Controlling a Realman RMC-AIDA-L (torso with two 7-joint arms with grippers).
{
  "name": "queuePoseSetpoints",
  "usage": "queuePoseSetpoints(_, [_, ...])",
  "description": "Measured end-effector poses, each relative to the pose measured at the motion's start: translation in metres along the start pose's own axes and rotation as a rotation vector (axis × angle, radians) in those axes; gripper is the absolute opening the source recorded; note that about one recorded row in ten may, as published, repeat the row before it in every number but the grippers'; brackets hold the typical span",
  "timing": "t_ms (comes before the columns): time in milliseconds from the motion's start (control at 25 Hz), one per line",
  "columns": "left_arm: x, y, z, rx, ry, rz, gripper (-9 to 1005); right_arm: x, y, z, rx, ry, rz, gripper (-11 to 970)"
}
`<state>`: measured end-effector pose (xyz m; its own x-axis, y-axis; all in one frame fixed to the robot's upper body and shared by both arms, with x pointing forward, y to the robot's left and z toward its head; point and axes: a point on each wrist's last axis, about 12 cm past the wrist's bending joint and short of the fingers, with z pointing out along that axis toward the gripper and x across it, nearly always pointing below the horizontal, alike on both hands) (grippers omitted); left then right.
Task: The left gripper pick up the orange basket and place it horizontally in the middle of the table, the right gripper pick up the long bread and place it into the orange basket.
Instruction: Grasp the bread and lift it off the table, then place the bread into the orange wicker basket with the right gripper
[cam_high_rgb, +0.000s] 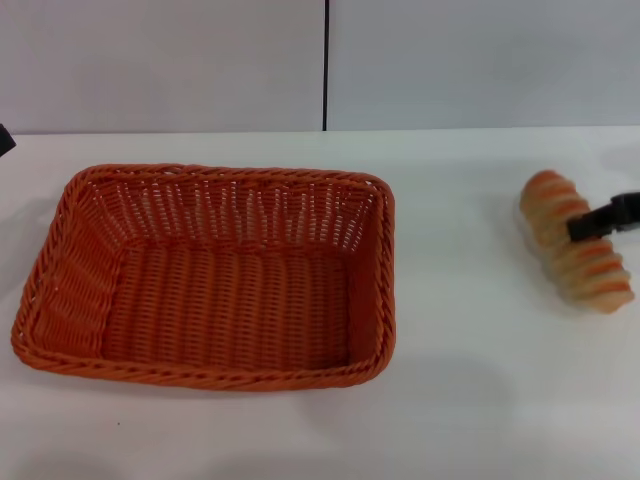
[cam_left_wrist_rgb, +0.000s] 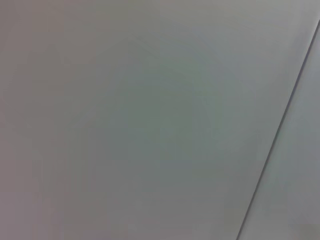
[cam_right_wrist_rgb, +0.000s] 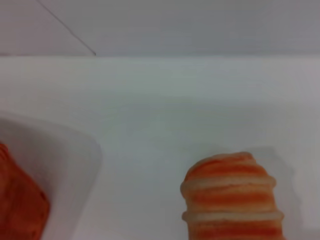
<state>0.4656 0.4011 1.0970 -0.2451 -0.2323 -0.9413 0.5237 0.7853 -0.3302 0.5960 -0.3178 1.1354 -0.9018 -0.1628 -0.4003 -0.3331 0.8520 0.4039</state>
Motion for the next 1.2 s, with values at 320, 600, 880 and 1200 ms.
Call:
queuePoseSetpoints(320, [0.0, -0.001, 0.001, 0.007, -0.003, -0.01, 606, -0.021, 0.033, -0.04, 0.032, -0.087, -0.141, 240])
queuePoseSetpoints(600, [0.002, -0.001, 0.003, 0.015, -0.007, -0.02, 607, -0.04, 0.092, -0.054, -0.159, -0.128, -0.383, 181])
queuePoseSetpoints(880, [0.003, -0.002, 0.005, 0.02, -0.011, -0.022, 607, -0.054, 0.165, -0.032, -0.367, -0.001, -0.691, 143])
queuePoseSetpoints(1200, [0.006, -0.005, 0.008, 0.038, -0.016, -0.044, 606, -0.058, 0.197, 0.003, -0.435, 0.009, -0.9, 120])
